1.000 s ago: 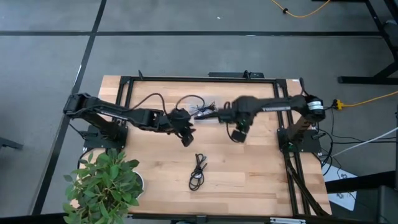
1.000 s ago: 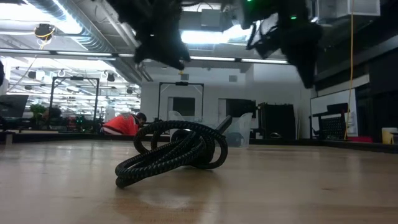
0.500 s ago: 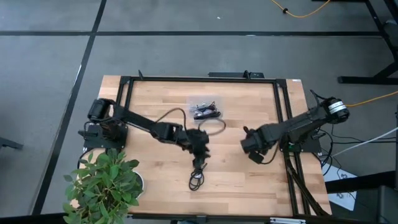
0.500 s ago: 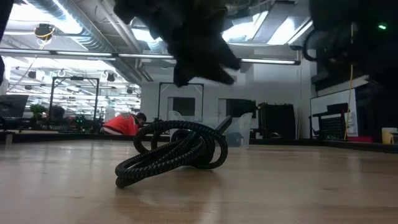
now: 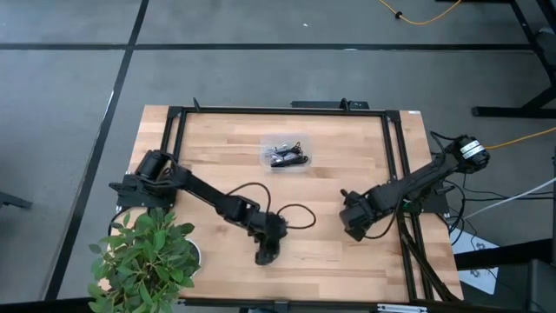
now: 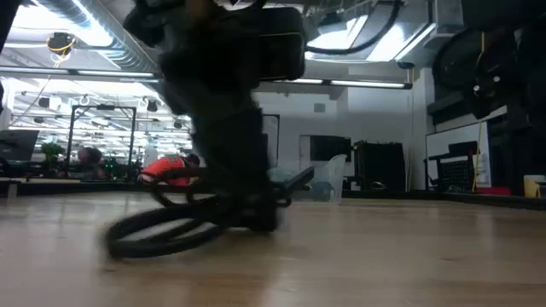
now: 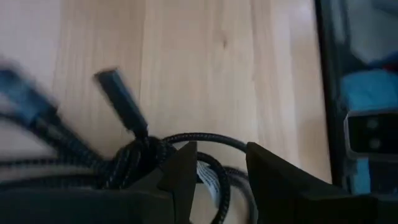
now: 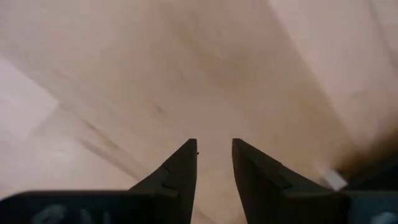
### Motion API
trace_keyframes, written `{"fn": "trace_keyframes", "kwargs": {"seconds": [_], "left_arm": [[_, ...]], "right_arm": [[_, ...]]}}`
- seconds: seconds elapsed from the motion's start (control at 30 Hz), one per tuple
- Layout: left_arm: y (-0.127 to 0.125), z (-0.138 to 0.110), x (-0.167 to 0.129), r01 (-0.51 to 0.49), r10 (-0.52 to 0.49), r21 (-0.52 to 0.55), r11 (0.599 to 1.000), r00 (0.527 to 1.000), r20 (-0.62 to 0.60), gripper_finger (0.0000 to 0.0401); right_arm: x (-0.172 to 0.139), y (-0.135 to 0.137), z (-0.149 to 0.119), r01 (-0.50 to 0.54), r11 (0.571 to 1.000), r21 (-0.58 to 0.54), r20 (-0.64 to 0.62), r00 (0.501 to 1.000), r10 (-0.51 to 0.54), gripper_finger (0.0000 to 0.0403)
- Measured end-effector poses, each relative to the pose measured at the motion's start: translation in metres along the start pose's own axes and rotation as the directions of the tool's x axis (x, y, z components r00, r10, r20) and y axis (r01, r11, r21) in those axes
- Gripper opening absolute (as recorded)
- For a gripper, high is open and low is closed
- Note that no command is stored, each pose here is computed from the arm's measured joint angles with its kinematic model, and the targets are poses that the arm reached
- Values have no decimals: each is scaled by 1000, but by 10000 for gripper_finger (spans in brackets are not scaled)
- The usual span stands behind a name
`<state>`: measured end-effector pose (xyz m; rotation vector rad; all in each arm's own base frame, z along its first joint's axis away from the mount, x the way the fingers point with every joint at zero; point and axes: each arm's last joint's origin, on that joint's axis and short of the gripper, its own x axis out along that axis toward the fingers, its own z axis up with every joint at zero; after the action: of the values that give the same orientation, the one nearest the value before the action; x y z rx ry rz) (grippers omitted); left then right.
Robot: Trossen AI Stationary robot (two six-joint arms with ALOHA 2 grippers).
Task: Pick and place USB-C Cables
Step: Put the black charger cable into the transparent bin
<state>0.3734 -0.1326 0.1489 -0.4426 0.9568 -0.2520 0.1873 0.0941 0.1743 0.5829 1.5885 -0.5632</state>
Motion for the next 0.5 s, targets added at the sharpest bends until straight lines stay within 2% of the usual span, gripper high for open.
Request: {"fn": "trace_keyframes", "kwargs": {"seconds": [0.13, 0.3, 0.5], "left_arm": [[6, -10, -2, -72, 69, -21, 997, 991, -113, 133], [22, -19, -10, -189, 176, -31, 982, 955, -238, 133], [36, -10, -27, -276, 269, -2, 961, 938, -219, 133]], "right_arm": [[0, 7, 1, -68, 998, -15, 29, 997, 68, 106], [-1, 12, 3, -115, 993, -21, 49, 992, 116, 106], [-1, 13, 4, -127, 992, -25, 65, 990, 128, 106]]}}
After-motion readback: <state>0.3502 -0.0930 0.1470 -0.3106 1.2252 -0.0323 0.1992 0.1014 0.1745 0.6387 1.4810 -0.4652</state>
